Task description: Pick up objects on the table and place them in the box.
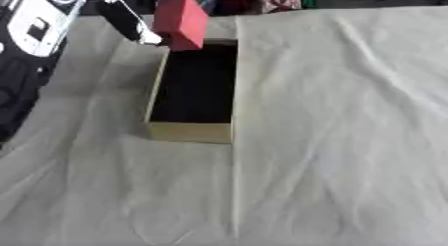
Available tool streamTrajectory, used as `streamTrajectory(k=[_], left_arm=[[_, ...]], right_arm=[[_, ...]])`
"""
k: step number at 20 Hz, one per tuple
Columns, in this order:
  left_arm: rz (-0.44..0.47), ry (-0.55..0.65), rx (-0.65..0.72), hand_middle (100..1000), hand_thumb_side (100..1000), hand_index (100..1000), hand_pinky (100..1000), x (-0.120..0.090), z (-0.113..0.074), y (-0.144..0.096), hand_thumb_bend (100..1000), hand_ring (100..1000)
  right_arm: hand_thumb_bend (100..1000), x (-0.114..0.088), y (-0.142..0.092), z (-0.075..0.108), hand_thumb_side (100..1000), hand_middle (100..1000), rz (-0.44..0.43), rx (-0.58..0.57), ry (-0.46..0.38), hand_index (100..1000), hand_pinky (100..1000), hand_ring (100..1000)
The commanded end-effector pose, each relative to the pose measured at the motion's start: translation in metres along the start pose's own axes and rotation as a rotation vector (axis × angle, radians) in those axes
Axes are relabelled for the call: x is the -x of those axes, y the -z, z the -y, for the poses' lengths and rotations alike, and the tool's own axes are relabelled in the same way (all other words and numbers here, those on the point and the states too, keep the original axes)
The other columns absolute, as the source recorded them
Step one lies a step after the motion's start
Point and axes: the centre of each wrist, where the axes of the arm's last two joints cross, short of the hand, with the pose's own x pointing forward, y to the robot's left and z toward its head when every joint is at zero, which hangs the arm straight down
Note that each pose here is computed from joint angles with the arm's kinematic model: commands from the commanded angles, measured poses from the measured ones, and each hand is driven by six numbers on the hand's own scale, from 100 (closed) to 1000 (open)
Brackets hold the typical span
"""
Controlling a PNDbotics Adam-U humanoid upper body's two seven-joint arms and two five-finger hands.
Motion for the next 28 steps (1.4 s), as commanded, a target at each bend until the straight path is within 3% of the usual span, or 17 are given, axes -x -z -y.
streamTrajectory(k=[1, 2, 5, 6, 7, 10, 12, 14, 15, 18, 21, 24, 25, 28], left_arm=[[-0.002, -0.023, -0.019, 516, 165, 572, 487, 0.000, -0.004, 0.004, 109, 516], [-0.003, -0.046, -0.013, 519, 164, 582, 489, 0.002, -0.001, 0.006, 120, 518], [-0.010, -0.074, 0.018, 596, 143, 668, 575, 0.009, 0.007, 0.010, 294, 600], [-0.012, -0.071, 0.031, 601, 141, 672, 580, 0.010, 0.009, 0.010, 303, 605], [-0.010, -0.067, 0.042, 642, 128, 711, 614, 0.011, 0.010, 0.010, 379, 642], [0.003, -0.042, 0.066, 714, 100, 770, 685, 0.013, 0.012, 0.010, 481, 720], [-0.002, 0.003, 0.079, 762, 100, 811, 766, 0.014, 0.012, 0.010, 595, 784], [-0.011, 0.053, 0.083, 807, 181, 856, 829, 0.014, 0.012, 0.009, 721, 836], [-0.012, 0.071, 0.081, 826, 278, 875, 848, 0.014, 0.013, 0.009, 778, 852], [-0.009, 0.093, 0.051, 851, 385, 899, 857, 0.015, 0.013, 0.009, 835, 869], [-0.009, 0.098, 0.012, 832, 338, 880, 834, 0.017, 0.013, 0.008, 768, 853], [-0.018, 0.067, -0.101, 778, 184, 824, 778, 0.017, 0.008, 0.002, 596, 806], [-0.020, 0.052, -0.162, 750, 100, 806, 742, 0.016, 0.005, -0.001, 480, 773], [-0.018, -0.026, -0.392, 698, 100, 777, 683, 0.011, -0.008, -0.020, 293, 720]], right_arm=[[100, -0.008, 0.008, 0.003, 385, 796, 0.036, -0.005, 0.003, 806, 847, 810], [100, -0.008, 0.008, 0.002, 389, 796, 0.038, -0.004, 0.004, 806, 846, 810], [100, -0.009, 0.009, 0.002, 389, 796, 0.042, -0.004, 0.008, 806, 847, 810], [100, -0.009, 0.009, 0.002, 389, 796, 0.043, -0.004, 0.008, 806, 847, 810], [100, -0.009, 0.009, 0.002, 389, 796, 0.042, -0.003, 0.008, 806, 847, 810], [100, -0.009, 0.009, 0.002, 390, 796, 0.041, -0.001, 0.008, 806, 847, 810], [100, -0.009, 0.009, 0.002, 391, 796, 0.040, 0.001, 0.007, 806, 847, 810], [100, -0.009, 0.009, 0.002, 391, 796, 0.040, 0.002, 0.006, 806, 847, 810], [100, -0.009, 0.009, 0.002, 390, 796, 0.039, 0.002, 0.006, 806, 847, 810], [100, -0.008, 0.008, 0.002, 391, 796, 0.037, 0.003, 0.005, 806, 847, 811], [100, -0.008, 0.008, 0.002, 390, 796, 0.035, 0.004, 0.005, 806, 847, 811], [100, -0.008, 0.007, 0.002, 390, 796, 0.032, 0.005, 0.002, 806, 847, 811], [100, -0.007, 0.007, 0.002, 390, 796, 0.031, 0.006, 0.001, 806, 847, 811], [100, -0.007, 0.007, 0.004, 390, 796, 0.032, 0.009, -0.006, 806, 846, 811]])
